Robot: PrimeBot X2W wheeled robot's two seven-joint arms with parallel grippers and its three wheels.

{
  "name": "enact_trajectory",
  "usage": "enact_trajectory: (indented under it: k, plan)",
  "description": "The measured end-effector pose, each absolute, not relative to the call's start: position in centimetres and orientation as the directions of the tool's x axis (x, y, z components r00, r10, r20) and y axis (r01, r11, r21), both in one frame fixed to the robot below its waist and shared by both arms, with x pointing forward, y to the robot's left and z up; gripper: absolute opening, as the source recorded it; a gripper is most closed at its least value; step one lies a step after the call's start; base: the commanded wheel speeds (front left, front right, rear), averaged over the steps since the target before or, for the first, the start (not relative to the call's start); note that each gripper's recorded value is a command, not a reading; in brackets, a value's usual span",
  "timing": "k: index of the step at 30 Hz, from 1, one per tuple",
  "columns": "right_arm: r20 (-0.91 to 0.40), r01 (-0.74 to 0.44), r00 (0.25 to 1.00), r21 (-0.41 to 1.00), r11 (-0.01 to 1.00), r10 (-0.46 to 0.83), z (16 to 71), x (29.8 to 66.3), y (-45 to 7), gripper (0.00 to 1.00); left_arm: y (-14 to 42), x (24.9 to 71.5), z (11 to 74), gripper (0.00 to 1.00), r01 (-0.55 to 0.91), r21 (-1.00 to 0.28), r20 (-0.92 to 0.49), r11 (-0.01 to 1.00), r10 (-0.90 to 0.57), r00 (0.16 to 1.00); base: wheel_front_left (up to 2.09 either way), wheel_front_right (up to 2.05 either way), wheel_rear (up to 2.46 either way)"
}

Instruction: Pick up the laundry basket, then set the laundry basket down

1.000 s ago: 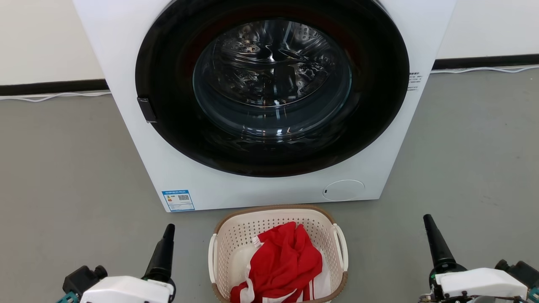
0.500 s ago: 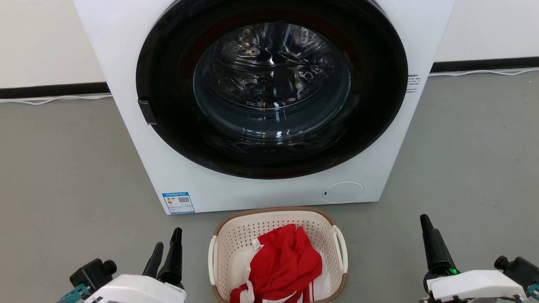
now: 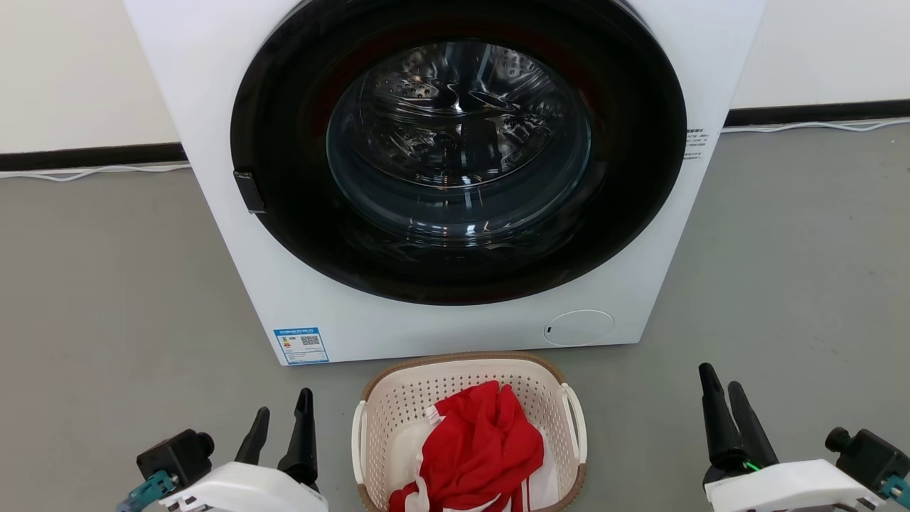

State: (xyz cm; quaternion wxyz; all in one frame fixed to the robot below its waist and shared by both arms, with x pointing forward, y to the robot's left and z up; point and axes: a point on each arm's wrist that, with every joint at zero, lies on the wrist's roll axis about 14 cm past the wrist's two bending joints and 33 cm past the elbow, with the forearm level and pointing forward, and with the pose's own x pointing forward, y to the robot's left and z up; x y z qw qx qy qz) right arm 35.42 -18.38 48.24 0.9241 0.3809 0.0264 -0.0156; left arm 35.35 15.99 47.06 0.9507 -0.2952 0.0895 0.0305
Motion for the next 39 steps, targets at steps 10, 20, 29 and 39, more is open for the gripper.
enact_trajectory:
  k: [10,20,29,39]
  plan:
    - [-0.019,0.017,1.0,0.614,0.789,-0.007,49.3,35.5,-18.3,1.0,15.8,35.3,47.9,1.0,-0.085,-0.439,-0.151,0.894,0.02,0.988,0.0,0.0,0.0]
    - [0.016,-0.01,1.0,0.515,0.857,0.002,50.0,35.5,-18.1,1.0,15.7,34.9,48.7,1.0,-0.065,-0.316,-0.104,0.946,0.033,0.994,0.0,0.0,0.0]
    - [0.039,-0.031,0.999,0.422,0.906,0.016,50.4,35.2,-17.8,1.0,15.4,34.8,49.7,1.0,-0.047,-0.205,-0.048,0.978,0.038,0.998,0.0,0.0,0.0]
    - [0.066,-0.053,0.997,0.313,0.948,0.034,50.9,35.1,-17.5,1.0,15.0,34.2,50.6,1.0,-0.029,-0.082,0.015,0.996,0.03,0.999,0.0,0.0,0.0]
